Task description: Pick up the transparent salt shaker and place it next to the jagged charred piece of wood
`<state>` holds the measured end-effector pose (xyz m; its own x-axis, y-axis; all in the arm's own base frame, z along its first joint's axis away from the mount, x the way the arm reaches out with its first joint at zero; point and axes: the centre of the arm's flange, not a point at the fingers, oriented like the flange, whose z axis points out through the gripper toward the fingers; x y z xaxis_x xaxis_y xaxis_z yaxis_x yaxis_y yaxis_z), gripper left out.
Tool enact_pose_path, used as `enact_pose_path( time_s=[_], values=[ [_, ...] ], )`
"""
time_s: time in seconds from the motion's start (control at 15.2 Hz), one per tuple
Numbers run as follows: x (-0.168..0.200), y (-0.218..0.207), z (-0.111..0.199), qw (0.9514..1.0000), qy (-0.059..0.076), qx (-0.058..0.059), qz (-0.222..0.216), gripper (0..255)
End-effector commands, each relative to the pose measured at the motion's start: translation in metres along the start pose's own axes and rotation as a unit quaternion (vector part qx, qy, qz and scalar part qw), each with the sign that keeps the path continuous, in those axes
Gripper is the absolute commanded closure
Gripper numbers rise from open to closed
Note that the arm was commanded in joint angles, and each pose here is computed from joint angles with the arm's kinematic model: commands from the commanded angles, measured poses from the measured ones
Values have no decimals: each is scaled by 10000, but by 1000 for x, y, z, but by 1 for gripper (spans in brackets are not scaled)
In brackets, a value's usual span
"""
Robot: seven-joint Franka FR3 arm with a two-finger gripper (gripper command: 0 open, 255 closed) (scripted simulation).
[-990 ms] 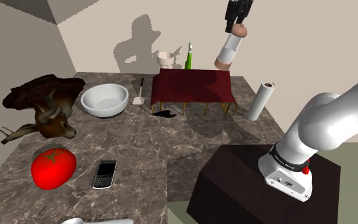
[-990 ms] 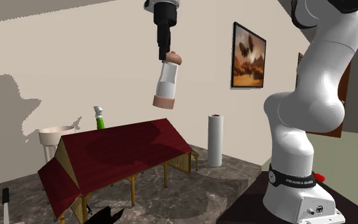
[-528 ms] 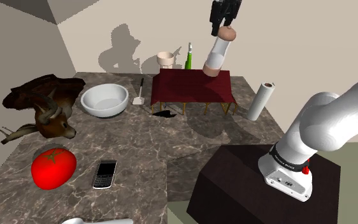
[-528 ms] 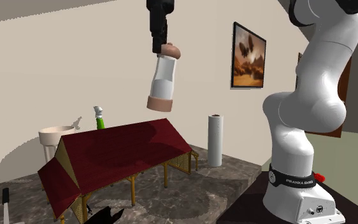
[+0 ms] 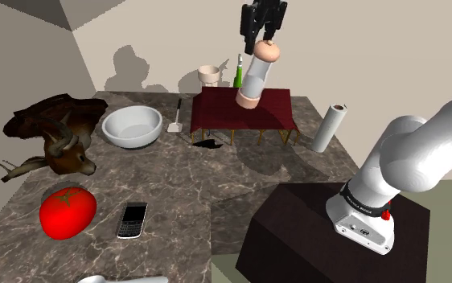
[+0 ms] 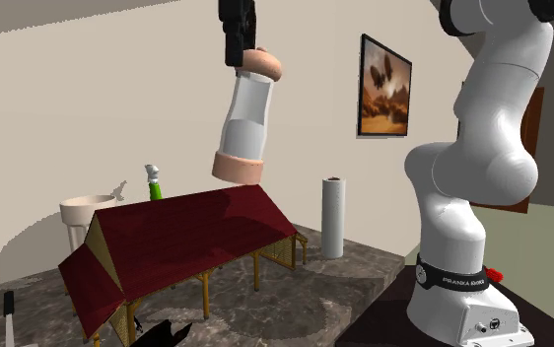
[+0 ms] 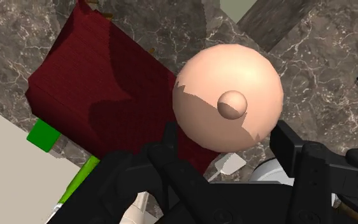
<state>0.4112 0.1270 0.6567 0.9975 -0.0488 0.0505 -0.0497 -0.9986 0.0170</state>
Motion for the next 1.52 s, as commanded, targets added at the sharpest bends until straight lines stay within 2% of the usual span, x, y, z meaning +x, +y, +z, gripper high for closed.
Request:
enact_pose_path(
  time_s=[0.0,0.4,1.45],
  values=[
    [3,-27,-1,10000,1,4,8,255],
    [3,-99,-3,10000,1,4,8,255],
    [-1,-101,82,10000,1,4,8,255]
  ],
)
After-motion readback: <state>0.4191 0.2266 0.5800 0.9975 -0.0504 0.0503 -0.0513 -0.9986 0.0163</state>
